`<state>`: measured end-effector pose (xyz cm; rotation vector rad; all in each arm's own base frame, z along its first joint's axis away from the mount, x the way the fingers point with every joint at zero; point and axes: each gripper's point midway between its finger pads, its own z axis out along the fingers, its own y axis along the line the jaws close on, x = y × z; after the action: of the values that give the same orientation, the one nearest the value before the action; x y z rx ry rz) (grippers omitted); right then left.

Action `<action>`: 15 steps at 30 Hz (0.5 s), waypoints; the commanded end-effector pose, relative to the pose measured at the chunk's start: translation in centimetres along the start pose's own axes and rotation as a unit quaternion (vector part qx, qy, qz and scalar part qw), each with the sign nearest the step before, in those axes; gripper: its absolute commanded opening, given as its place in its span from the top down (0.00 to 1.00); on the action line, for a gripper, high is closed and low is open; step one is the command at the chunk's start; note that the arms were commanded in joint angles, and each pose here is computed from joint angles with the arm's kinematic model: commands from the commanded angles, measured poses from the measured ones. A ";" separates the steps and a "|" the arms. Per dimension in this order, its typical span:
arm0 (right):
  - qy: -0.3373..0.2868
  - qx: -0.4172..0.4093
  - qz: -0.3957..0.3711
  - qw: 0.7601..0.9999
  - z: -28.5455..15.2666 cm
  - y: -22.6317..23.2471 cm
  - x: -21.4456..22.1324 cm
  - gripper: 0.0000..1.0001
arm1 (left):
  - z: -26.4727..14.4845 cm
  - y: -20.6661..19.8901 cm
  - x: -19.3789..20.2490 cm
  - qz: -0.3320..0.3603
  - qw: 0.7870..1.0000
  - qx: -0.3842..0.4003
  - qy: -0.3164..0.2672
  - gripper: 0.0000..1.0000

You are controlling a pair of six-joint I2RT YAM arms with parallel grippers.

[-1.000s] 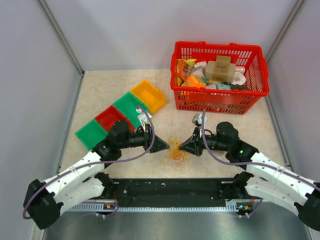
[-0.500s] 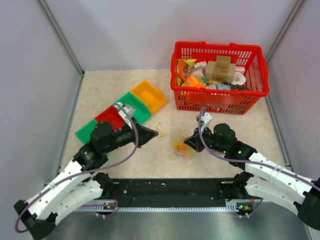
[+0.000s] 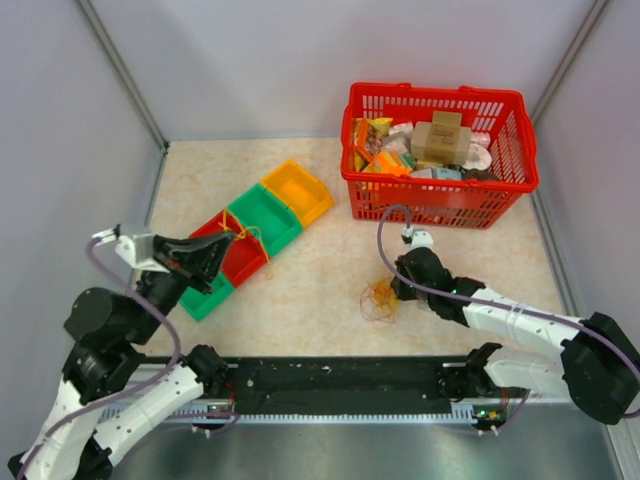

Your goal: Untangle the cables

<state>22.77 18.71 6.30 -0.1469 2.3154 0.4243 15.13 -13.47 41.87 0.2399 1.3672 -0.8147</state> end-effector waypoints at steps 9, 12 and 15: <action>-0.001 -0.031 0.008 0.999 0.4 1.3 -1.1 1.00 | -2.2 3.3 -4.2 0.016 0.993 -0.116 -0.027 1.00; 0.003 -0.053 -0.004 0.999 0.0 2.1 -1.2 1.00 | -1.4 5.1 -2.1 0.014 0.986 -0.164 0.009 1.00; 0.006 -0.066 -0.007 0.998 -0.3 2.4 -1.1 1.00 | 0.0 6.3 0.7 0.017 0.978 -0.197 0.060 1.00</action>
<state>22.17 19.15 5.07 -0.1763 2.3757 0.4612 16.24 -8.37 43.49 0.0500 1.4253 -0.6015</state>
